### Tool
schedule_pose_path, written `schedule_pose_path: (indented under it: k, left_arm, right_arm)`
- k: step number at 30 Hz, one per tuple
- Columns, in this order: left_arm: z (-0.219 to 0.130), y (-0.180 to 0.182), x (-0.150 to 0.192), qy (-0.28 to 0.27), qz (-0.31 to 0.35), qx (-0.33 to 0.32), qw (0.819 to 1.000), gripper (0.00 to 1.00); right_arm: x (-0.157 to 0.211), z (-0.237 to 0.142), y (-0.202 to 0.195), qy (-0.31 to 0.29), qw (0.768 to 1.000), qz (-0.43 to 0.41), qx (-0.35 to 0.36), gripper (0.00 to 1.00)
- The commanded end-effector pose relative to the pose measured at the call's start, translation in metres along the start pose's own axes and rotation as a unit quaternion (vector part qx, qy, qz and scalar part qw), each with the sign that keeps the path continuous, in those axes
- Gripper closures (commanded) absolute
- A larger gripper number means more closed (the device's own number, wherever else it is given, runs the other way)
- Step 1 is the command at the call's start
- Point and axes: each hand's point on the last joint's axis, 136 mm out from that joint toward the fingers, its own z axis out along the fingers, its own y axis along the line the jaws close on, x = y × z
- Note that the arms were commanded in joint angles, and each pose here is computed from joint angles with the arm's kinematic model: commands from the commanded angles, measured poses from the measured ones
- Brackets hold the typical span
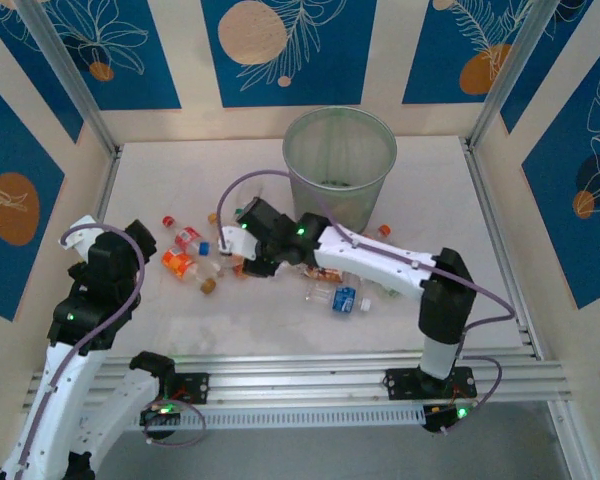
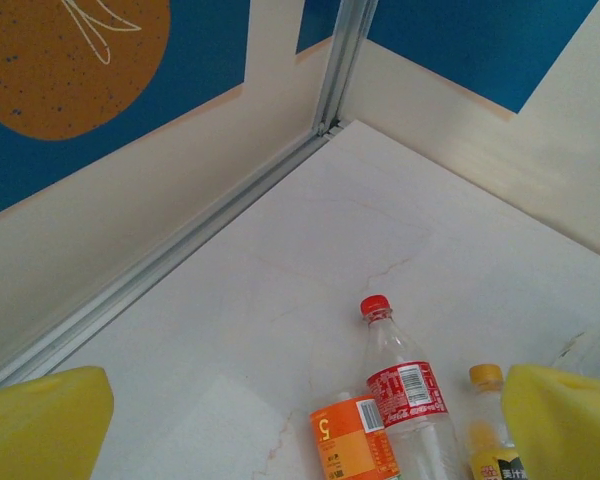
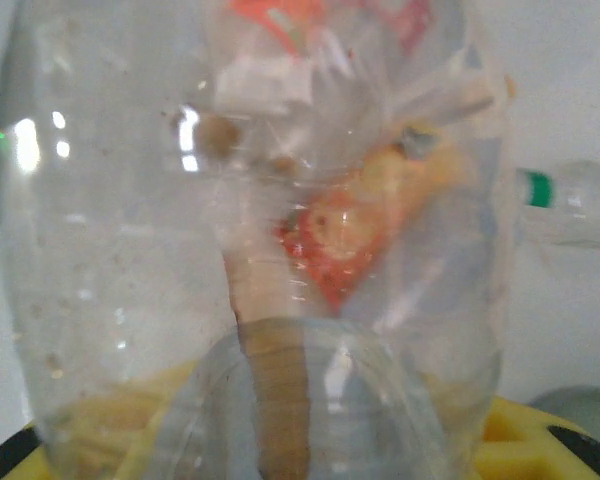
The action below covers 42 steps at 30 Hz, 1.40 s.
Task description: Put the plastic bottles in the bin
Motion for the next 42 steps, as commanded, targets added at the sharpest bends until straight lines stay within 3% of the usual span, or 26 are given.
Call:
schedule_pose_path:
  k: [1,10,18,22,28,31,42]
  left_arm:
    - [-0.004,-0.002,-0.017,-0.021,-0.011,0.003,1.000,0.01]
    - [0.004,-0.018,-0.007,0.003,-0.013,0.027,1.000,0.01]
    - [0.011,-0.038,0.002,0.031,-0.001,0.060,0.998,0.01]
    - [0.014,-0.047,0.008,0.046,0.006,0.074,0.996,0.01]
    - [0.015,-0.053,0.009,0.051,0.009,0.086,0.995,0.00]
    - [0.015,-0.053,0.010,0.053,0.011,0.088,0.995,0.01]
    - [0.014,-0.051,0.012,0.057,0.018,0.084,0.995,0.01]
  right_arm:
    - [-0.016,-0.045,-0.025,-0.049,0.998,0.031,0.038,0.68]
    - [-0.055,-0.155,-0.106,-0.176,0.964,0.122,0.155,0.73]
    - [-0.030,-0.202,-0.204,-0.182,0.917,0.256,0.248,0.75]
    - [-0.016,-0.208,-0.244,-0.183,0.890,0.329,0.258,0.77]
    - [0.000,-0.179,-0.280,-0.149,0.900,0.311,0.266,0.76]
    - [0.010,-0.158,-0.291,-0.137,0.918,0.273,0.252,0.76]
    - [0.062,-0.108,-0.306,-0.068,0.962,0.160,0.212,0.76]
